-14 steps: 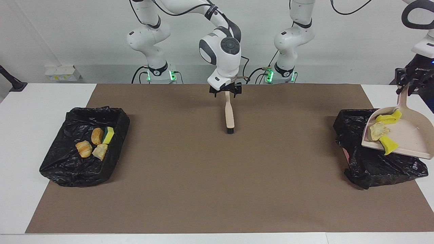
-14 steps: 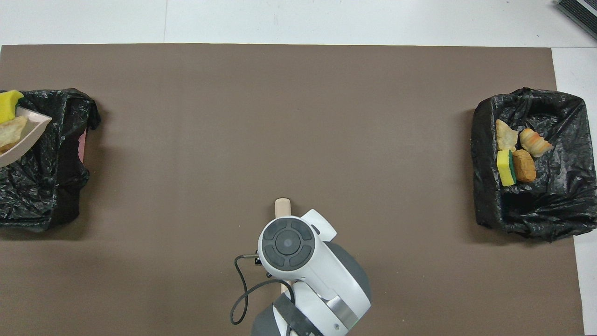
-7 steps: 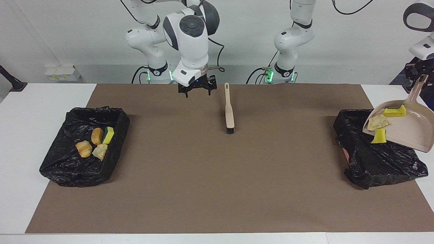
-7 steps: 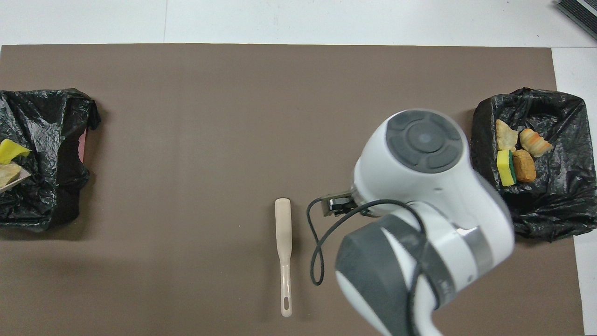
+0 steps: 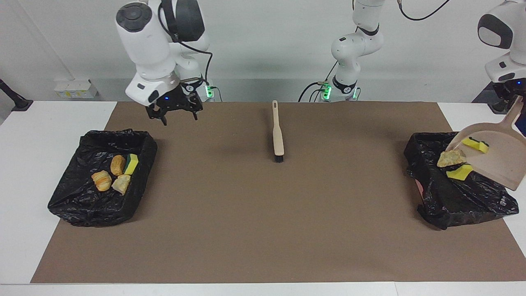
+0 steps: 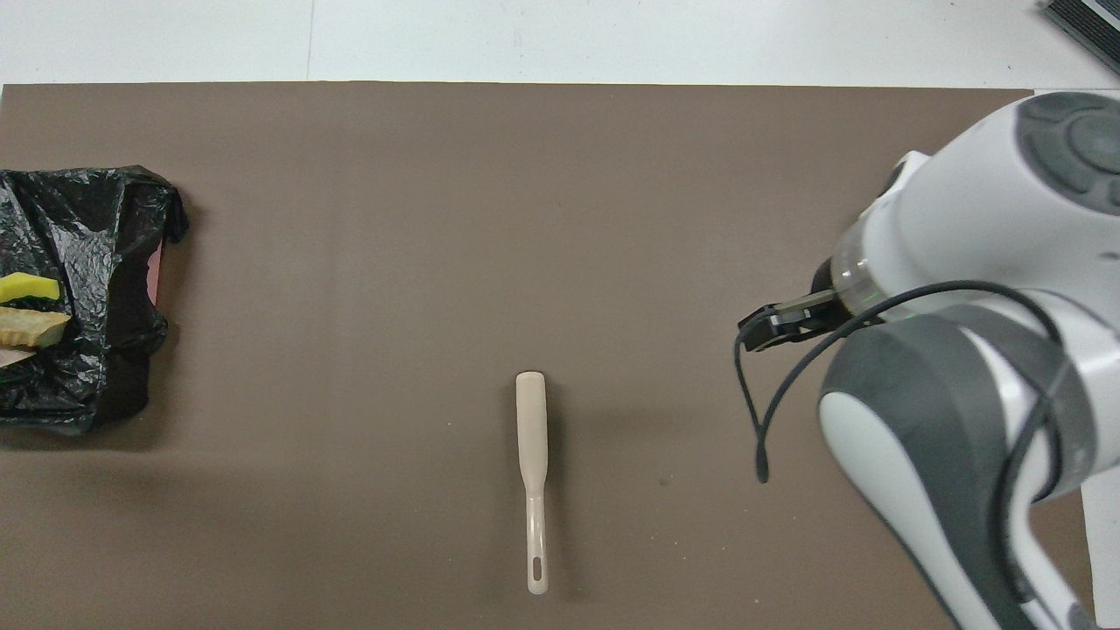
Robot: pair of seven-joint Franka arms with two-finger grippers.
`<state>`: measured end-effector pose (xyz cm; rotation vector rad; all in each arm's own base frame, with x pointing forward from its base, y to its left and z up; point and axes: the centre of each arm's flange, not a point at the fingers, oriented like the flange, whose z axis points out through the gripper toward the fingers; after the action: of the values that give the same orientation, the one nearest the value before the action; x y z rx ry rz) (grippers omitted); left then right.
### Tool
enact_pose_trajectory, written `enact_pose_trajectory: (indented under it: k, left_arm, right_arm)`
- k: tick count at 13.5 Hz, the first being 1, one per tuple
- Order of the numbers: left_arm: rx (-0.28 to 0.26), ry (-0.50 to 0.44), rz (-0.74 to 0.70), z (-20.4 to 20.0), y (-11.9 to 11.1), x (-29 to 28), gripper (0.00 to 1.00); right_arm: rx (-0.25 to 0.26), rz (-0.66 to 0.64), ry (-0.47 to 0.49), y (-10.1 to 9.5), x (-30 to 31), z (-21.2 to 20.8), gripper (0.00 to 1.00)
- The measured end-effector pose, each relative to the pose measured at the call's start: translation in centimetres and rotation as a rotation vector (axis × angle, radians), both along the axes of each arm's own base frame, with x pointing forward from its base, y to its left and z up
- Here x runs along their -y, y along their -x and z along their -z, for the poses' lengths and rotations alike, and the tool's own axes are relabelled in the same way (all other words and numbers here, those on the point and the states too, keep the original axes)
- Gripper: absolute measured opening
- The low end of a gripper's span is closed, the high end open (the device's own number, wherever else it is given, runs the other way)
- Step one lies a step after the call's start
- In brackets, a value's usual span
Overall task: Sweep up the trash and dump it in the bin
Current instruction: 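Set the brush on the table and withdraw the right gripper, then tip the dustpan into the bag with the left gripper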
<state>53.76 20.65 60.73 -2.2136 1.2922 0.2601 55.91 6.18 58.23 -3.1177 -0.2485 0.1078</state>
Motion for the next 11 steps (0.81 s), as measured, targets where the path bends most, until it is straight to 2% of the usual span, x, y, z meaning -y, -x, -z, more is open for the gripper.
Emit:
enact_pose_trajectory:
  k: [2, 5, 8, 11]
  left_arm:
    - [0.012, -0.045, 0.047, -1.3, -1.7, 1.5, 0.33]
    - [-0.011, -0.076, 0.104, -2.2, -2.7, 1.4, 0.33]
    - [-0.007, -0.100, 0.146, -4.4, -2.6, 1.0, 0.33]
    - [0.008, -0.120, 0.174, -6.5, -2.6, 1.0, 0.33]
  right_arm:
    - [0.011, 0.006, -0.005, -0.1, 4.8, -0.6, 1.00]
    - [0.009, 0.024, -0.007, 0.1, 9.5, -0.7, 1.00]
    - [-0.030, 0.042, -0.009, 0.8, 10.5, -1.6, 1.00]
    - [-0.017, 0.033, -0.009, 0.8, 9.9, -2.8, 1.00]
